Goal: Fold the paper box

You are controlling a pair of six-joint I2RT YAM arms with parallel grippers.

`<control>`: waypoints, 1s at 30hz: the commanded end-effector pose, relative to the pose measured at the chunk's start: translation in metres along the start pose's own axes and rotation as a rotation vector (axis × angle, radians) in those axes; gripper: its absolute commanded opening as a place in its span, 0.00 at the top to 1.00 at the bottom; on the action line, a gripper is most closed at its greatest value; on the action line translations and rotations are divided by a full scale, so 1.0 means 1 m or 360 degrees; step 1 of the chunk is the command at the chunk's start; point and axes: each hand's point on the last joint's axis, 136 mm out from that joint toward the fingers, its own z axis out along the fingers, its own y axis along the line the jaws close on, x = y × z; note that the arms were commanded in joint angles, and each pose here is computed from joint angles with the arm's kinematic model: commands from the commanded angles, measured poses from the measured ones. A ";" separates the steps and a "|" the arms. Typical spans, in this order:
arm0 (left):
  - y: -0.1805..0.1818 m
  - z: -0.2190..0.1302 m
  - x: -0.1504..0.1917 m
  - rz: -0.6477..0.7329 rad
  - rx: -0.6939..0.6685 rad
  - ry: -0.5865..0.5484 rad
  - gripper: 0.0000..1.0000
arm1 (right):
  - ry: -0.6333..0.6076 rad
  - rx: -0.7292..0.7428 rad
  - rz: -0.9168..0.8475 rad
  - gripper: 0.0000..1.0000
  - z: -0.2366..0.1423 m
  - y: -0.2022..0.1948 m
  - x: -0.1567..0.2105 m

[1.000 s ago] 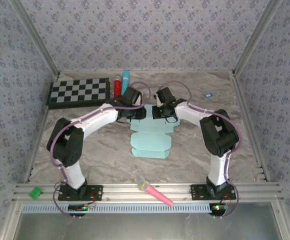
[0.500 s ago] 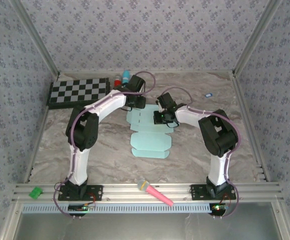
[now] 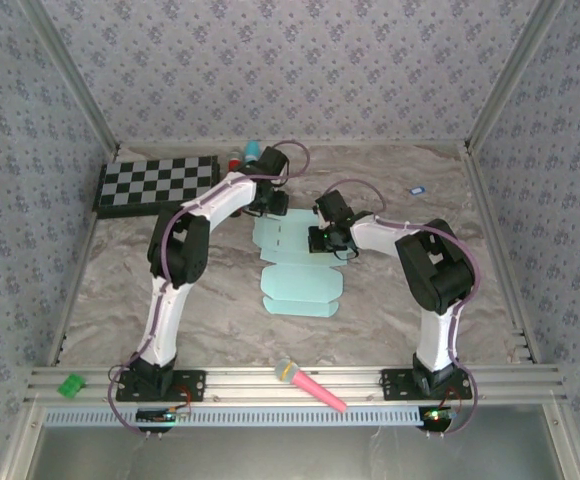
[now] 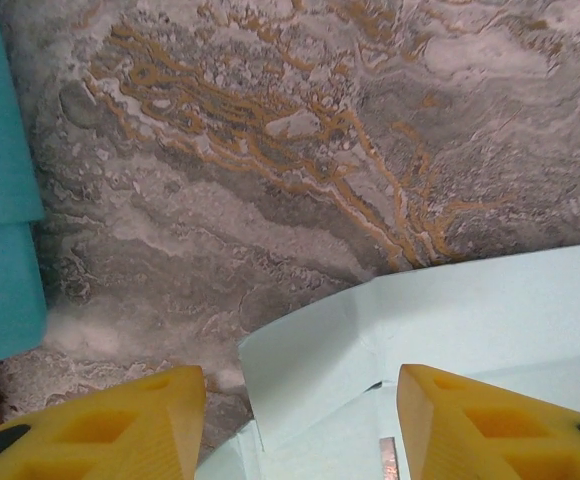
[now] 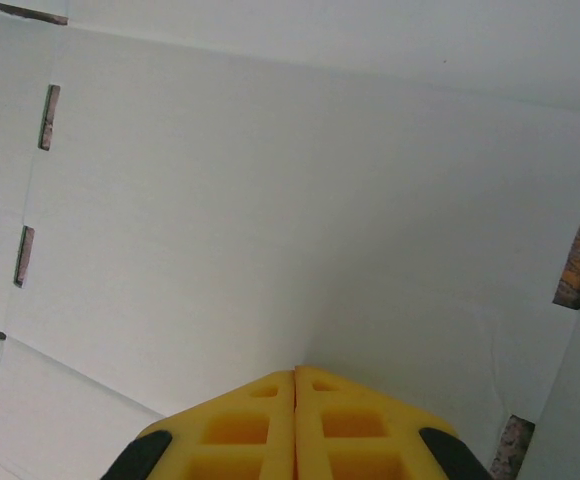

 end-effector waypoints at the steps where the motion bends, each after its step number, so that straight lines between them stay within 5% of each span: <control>1: -0.005 0.002 -0.003 0.0035 0.0025 0.0045 0.46 | 0.0063 0.0027 0.0024 0.92 0.006 -0.004 0.014; 13: -0.010 0.007 -0.002 0.0035 0.0056 0.0097 0.49 | 0.0071 0.0035 0.0024 0.92 0.007 -0.006 0.016; 30: -0.053 -0.003 -0.005 0.0029 0.0442 0.0110 0.57 | 0.0072 0.0038 0.0018 0.92 0.007 -0.006 0.016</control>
